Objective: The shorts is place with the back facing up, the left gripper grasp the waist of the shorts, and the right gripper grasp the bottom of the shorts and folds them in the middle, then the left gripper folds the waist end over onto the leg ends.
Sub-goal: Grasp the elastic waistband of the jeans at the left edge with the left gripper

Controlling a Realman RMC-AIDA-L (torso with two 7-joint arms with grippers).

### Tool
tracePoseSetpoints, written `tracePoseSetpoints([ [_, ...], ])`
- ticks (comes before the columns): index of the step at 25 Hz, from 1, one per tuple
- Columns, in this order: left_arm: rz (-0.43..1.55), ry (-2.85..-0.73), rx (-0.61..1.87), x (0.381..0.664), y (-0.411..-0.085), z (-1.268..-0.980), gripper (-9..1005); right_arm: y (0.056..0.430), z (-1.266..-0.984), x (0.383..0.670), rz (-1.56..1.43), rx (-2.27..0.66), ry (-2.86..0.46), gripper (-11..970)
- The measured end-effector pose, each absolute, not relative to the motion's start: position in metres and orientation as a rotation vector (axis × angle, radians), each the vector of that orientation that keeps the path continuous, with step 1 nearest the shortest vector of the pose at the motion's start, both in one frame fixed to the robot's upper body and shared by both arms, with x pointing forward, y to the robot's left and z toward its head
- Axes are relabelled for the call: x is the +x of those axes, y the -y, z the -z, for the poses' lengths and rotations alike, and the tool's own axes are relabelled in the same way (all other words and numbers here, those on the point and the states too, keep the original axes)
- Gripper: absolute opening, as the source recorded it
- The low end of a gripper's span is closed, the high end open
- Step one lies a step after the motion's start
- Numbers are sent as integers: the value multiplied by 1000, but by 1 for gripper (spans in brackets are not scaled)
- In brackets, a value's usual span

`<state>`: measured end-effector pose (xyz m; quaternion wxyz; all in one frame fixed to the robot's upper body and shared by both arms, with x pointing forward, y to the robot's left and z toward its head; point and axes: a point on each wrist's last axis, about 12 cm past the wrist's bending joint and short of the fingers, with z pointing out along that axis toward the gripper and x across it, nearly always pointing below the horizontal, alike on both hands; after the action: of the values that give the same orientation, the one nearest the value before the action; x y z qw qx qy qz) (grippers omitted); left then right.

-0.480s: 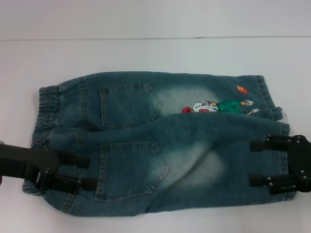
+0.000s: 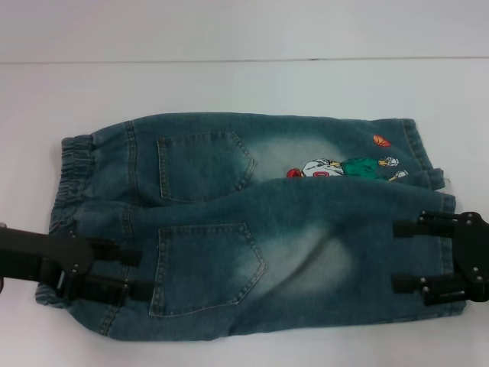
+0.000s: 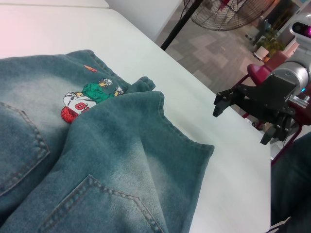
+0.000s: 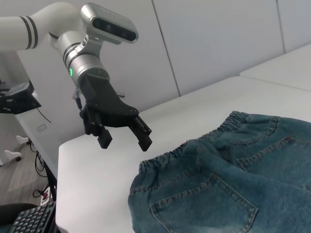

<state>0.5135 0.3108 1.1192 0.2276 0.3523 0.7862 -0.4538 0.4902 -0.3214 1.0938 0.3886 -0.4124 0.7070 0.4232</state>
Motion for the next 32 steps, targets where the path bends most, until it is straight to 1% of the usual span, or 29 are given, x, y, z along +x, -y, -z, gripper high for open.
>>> tracePoseSetpoints([
  [3,1270,-2175,963,514,-311,-1123,834,321,-1094,491,-1074,-1049,-1796,946],
  [6,1300,-2223,896,517,-317,-1138,831,322,-1095,491,-1070,-1044,-1790,946],
  [10,1329,-2386,658,525,-332,-1160,828,323,-1096,491,-1062,-1043,-1789,946],
  [13,1320,-2522,431,530,-343,-1165,826,324,-1096,492,-1056,-1052,-1789,946],
  [17,1246,-2670,197,534,-355,-1162,822,322,-1096,492,-1045,-1073,-1776,946],
  [23,1100,-2821,-12,539,-360,-1149,817,322,-1093,493,-1007,-1079,-1773,946],
  [28,1032,-2890,-80,544,-359,-1140,813,323,-1093,495,-989,-1081,-1778,946],
  [32,931,-2958,-91,547,-359,-1133,810,324,-1092,495,-979,-1081,-1783,946],
])
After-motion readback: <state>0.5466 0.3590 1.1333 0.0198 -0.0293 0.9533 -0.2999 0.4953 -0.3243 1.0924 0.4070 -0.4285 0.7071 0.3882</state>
